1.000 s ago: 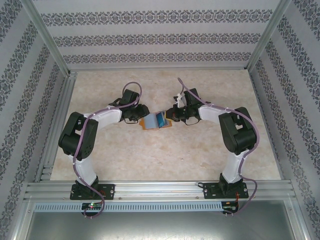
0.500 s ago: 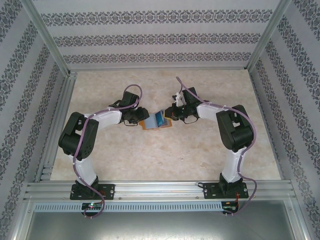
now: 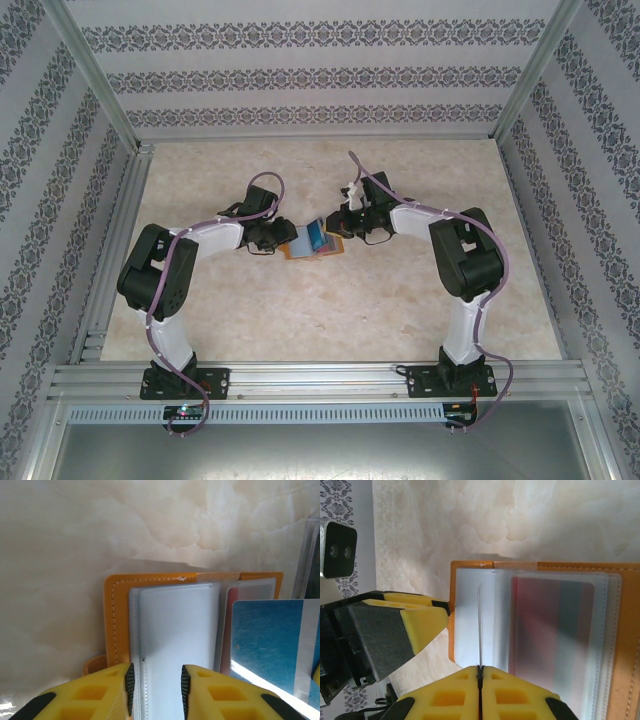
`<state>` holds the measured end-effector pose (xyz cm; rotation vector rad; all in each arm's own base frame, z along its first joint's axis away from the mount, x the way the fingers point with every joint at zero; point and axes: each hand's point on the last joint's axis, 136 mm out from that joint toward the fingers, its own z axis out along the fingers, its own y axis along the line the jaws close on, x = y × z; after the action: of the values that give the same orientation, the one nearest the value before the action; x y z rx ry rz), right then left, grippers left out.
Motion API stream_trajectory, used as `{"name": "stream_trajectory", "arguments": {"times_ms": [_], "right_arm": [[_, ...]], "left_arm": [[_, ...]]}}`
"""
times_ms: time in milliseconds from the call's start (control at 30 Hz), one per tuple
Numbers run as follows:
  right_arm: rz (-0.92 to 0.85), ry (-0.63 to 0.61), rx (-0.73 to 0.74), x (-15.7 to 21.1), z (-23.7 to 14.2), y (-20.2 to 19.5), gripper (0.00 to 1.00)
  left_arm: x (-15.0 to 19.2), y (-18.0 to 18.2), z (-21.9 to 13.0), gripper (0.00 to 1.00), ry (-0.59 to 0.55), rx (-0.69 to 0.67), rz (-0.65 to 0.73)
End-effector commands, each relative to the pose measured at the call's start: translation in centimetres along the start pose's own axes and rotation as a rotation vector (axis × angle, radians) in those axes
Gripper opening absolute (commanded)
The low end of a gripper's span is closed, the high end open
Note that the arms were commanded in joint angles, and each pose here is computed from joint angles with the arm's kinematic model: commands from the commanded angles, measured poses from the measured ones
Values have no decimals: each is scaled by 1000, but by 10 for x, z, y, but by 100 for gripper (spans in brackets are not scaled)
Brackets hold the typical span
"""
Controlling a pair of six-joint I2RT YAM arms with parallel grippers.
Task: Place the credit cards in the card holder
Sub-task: Insert the credit card into the card slot.
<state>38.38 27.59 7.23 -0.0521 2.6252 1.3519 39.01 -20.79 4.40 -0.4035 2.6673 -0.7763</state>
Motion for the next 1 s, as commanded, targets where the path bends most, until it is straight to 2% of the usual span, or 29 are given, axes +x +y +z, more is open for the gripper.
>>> {"name": "stream_trajectory", "arguments": {"times_ms": [0,967], "right_arm": [[-17,22,-15,0,7,2,10],[25,56,2,5,27,-9,11]], "left_arm": [[3,10,2,32,13,-20,-12],[8,12,9,30,25,-11,-29]]}}
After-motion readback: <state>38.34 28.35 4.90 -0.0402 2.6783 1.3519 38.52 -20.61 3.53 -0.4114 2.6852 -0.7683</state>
